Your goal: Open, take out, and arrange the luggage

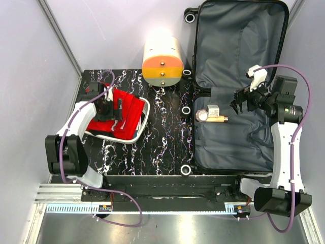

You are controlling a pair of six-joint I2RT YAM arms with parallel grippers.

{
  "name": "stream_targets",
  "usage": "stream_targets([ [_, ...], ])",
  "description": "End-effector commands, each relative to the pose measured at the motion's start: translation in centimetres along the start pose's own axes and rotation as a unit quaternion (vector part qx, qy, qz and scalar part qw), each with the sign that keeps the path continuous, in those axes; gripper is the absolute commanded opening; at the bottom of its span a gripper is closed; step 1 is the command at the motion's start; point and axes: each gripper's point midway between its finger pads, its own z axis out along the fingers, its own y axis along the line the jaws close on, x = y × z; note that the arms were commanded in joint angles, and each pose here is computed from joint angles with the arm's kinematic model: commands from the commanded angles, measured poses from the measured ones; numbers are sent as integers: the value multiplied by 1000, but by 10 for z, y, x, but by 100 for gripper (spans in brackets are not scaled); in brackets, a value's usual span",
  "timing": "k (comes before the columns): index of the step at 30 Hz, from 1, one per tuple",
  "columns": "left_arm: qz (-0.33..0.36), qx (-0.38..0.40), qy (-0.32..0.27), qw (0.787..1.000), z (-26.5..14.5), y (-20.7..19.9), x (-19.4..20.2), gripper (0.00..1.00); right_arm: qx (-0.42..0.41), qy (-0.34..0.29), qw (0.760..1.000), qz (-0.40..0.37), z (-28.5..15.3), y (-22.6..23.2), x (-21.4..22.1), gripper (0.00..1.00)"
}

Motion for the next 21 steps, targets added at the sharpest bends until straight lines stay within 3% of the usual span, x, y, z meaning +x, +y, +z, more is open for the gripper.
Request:
stream_targets([
  [1,-22,-61,-72,995,25,62,-69,99,17,-7,1000,-8,-9,1,-2,100],
  [7,3,-31,-109,994,32,82,-137,96,21,3,1000,-6,-7,1,6,100],
  [12,-41,-35,-136,989,50,103,-183,94,24,10,1000,-1,-4,-3,9,100],
  [16,-132,-44,-165,976,61,130,-208,95,30,15,999,-2,-4,-5,11,100],
  [21,-184,-63,-205,959,76,165,-240,97,35,31,999,2,-5,-7,17,100],
])
